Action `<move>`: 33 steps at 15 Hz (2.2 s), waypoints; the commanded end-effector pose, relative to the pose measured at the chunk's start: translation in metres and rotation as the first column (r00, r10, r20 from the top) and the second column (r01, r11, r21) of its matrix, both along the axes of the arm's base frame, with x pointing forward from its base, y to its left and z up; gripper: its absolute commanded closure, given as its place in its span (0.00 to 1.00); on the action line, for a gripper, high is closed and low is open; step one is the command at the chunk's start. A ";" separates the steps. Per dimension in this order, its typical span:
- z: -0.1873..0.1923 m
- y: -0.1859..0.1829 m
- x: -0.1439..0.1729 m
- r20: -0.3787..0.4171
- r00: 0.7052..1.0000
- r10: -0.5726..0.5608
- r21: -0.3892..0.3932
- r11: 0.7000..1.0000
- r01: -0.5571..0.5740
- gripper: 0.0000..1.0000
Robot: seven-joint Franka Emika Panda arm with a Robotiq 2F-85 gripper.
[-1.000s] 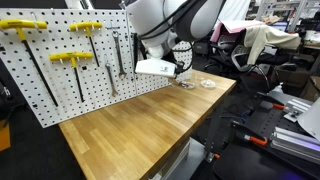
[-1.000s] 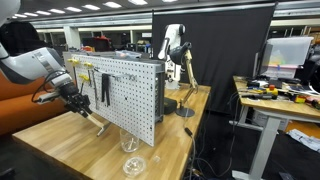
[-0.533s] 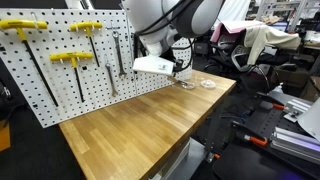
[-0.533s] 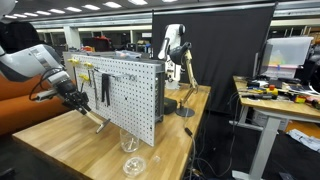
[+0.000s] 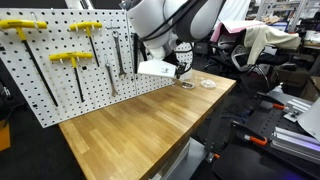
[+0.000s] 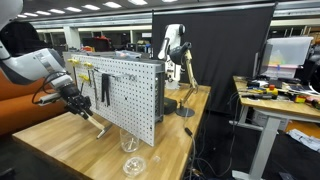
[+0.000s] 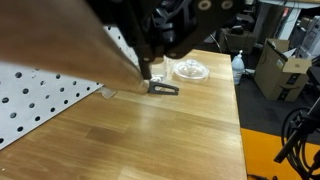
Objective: Hang the hammer on the wall
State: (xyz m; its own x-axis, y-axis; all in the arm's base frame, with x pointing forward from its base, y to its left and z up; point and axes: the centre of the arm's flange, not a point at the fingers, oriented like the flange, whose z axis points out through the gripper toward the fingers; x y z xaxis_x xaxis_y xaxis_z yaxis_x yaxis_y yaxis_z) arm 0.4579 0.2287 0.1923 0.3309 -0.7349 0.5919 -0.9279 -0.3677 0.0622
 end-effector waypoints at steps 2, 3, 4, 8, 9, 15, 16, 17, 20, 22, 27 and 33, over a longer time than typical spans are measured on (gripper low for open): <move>0.000 0.001 -0.001 -0.003 1.000 -0.005 0.005 1.000 0.005 0.70; 0.000 0.002 -0.001 -0.003 1.000 -0.006 0.007 1.000 0.006 0.70; 0.000 0.002 -0.001 -0.003 1.000 -0.006 0.007 1.000 0.006 0.70; 0.005 0.003 0.000 0.028 0.999 0.018 -0.014 1.000 -0.017 0.92; 0.009 0.005 0.000 0.058 0.997 0.052 -0.050 0.998 -0.049 0.92; 0.057 0.046 -0.044 0.139 0.939 0.314 -0.310 0.915 -0.260 0.92; 0.061 0.055 -0.054 0.146 0.928 0.342 -0.346 0.897 -0.277 0.92; 0.064 0.063 -0.062 0.148 0.921 0.360 -0.377 0.882 -0.283 0.92; 0.068 0.070 -0.080 0.142 0.920 0.364 -0.452 0.851 -0.267 0.92; 0.062 0.075 -0.078 0.120 0.926 0.358 -0.413 0.866 -0.282 0.92; 0.059 0.076 -0.080 0.113 0.926 0.361 -0.411 0.865 -0.287 0.70; 0.069 0.084 -0.093 0.191 0.886 0.422 -0.510 0.814 -0.277 0.92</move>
